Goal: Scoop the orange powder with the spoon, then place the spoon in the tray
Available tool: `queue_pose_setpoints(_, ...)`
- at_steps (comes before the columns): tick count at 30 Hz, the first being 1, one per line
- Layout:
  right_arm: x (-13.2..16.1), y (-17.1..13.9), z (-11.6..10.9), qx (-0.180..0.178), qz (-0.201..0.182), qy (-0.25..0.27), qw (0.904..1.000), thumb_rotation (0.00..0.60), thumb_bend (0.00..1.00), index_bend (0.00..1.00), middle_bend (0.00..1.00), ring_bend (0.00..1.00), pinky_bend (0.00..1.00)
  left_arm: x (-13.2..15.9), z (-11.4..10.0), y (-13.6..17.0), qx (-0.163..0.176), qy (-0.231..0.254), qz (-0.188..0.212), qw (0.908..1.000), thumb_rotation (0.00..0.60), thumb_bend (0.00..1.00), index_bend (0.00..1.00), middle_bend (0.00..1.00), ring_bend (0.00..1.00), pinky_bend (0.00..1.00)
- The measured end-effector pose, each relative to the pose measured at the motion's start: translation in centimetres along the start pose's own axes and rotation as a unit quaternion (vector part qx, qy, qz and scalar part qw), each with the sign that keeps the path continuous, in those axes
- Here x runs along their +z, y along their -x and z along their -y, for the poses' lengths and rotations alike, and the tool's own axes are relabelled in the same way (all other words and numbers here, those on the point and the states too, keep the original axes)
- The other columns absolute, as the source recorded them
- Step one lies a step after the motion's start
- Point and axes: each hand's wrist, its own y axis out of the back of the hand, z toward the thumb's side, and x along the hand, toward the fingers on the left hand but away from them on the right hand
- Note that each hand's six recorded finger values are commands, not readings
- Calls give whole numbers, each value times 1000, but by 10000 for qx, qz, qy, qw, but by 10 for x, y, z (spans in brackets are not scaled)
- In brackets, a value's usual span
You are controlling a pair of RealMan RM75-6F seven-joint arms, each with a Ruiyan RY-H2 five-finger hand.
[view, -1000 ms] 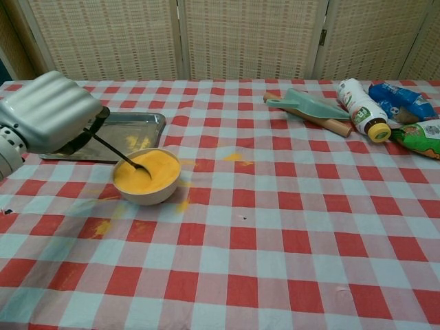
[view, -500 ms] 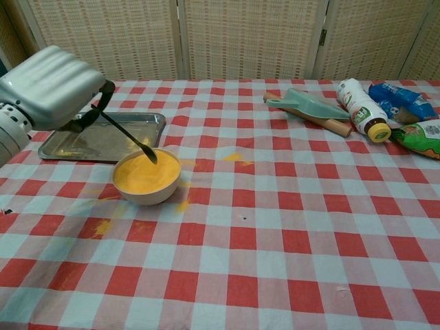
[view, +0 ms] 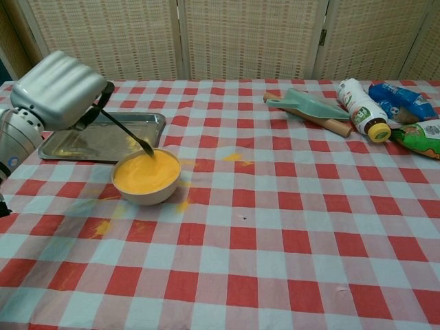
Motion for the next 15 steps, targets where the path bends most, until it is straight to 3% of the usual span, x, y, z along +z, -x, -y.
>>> queue_pose_setpoints(15,2,0,1,-6,-12,-11,10000,600,188,0,0,0,0,5,11,15,-200,-161,207,9995,600,796,953,1000,1000,1000)
